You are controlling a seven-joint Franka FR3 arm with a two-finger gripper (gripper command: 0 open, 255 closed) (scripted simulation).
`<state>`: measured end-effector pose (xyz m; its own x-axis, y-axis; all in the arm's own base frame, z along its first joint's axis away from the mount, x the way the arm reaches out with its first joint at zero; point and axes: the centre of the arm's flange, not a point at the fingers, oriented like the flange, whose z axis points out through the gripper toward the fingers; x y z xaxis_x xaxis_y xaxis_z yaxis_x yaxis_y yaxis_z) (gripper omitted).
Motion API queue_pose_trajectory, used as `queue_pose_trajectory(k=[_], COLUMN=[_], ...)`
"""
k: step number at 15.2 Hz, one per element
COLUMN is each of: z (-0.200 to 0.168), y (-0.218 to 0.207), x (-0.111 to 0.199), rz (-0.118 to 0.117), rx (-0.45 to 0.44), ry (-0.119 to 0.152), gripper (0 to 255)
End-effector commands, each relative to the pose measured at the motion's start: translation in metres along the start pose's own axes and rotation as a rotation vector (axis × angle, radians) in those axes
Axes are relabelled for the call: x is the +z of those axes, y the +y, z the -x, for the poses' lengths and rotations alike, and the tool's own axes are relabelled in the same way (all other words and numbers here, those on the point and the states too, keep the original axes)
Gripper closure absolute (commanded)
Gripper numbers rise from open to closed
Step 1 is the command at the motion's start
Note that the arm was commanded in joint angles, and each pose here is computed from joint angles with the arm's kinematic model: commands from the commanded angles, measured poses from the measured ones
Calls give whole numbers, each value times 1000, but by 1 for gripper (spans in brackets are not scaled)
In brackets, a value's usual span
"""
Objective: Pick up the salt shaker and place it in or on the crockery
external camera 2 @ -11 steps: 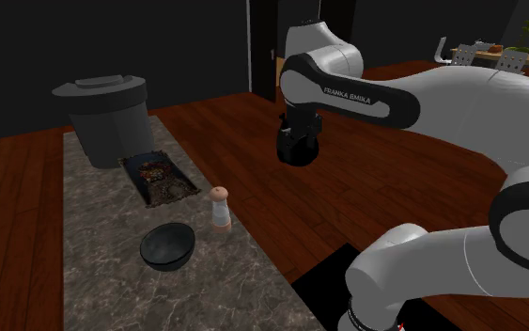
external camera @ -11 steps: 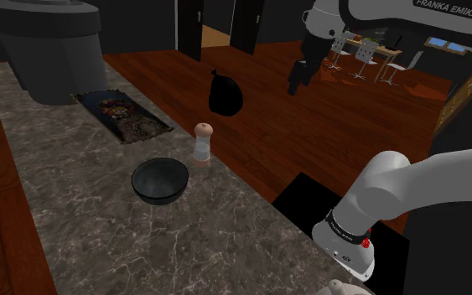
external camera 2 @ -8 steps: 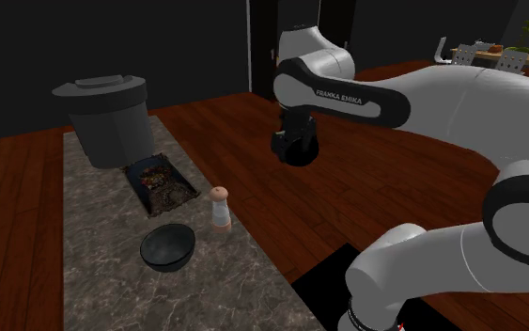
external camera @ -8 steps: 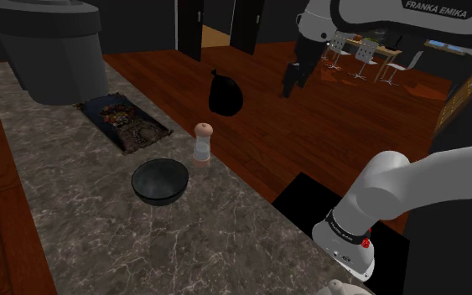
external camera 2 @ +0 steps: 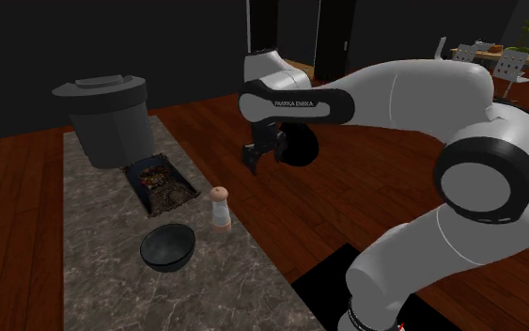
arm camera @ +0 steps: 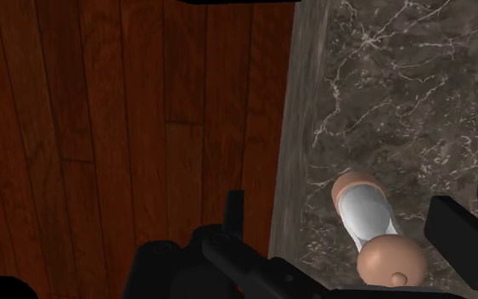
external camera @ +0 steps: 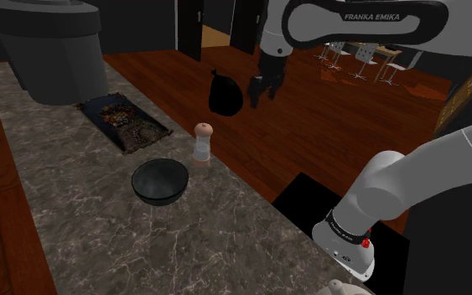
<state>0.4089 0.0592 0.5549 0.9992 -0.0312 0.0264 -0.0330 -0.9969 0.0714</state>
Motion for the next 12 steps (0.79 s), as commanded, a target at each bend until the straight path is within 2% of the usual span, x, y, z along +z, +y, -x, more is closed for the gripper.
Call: queue_pose_trajectory(k=[1, 12], z=[-20, -122], y=[-12, -85], x=[14, 94], rz=[-9, -52], rx=[14, 82], ry=[-12, -79], gripper=[0, 0])
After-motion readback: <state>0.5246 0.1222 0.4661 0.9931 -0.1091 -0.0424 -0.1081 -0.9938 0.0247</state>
